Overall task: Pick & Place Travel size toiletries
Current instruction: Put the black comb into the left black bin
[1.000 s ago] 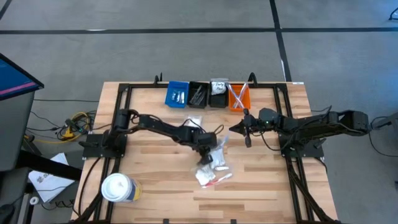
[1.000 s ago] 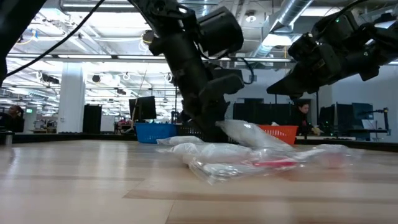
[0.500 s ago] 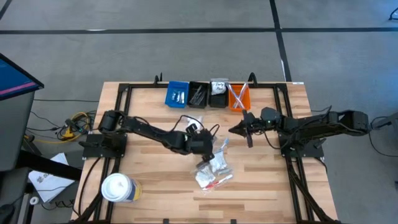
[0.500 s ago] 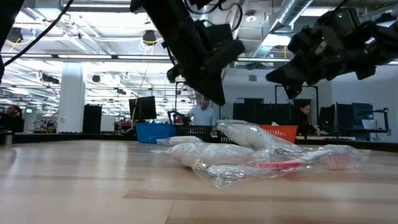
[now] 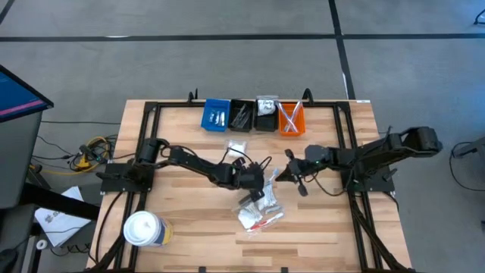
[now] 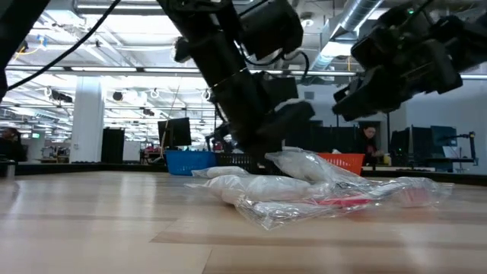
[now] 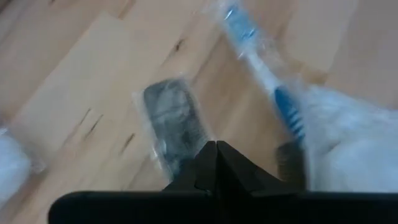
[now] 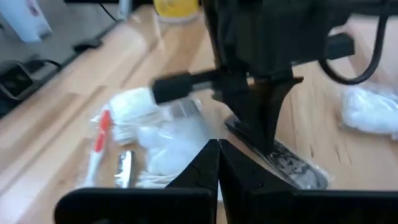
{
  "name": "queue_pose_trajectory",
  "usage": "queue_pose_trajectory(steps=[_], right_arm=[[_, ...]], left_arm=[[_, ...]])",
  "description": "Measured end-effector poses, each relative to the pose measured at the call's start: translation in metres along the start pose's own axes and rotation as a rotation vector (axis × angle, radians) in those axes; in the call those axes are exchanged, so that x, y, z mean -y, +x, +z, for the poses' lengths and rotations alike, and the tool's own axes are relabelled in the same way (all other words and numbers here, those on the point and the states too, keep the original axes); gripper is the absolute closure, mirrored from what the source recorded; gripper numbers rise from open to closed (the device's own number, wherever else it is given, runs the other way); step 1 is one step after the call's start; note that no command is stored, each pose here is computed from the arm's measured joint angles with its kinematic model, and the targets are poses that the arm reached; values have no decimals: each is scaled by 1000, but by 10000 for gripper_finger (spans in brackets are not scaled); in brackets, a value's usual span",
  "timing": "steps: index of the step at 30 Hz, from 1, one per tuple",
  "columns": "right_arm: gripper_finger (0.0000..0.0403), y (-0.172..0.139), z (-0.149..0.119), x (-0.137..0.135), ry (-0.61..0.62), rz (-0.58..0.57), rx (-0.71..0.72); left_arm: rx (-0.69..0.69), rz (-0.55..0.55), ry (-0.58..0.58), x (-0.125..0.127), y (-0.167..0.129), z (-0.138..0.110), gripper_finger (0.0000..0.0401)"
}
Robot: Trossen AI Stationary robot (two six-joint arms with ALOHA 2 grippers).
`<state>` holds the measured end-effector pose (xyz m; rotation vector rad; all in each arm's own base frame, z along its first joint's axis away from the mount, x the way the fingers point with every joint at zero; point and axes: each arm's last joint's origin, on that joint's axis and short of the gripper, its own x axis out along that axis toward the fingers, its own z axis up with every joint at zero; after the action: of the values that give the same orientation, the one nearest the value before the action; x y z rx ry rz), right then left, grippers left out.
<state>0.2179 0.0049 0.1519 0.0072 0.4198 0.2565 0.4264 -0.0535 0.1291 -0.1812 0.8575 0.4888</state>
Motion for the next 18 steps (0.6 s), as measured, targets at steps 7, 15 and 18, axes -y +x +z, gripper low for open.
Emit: queue_pose_trajectory(steps=[7,15,18], right_arm=[[403,21,-3,11,-6,-37,-85],[403,45,-5,35,-71,-78,-167],[403,52,-8,39,-75,-69,-242]], left_arm=[[71,-247,74,23,-7,6,400],[56,-152,42,25,-25,3,400],[-3,-118,14,22,-21,-4,400]])
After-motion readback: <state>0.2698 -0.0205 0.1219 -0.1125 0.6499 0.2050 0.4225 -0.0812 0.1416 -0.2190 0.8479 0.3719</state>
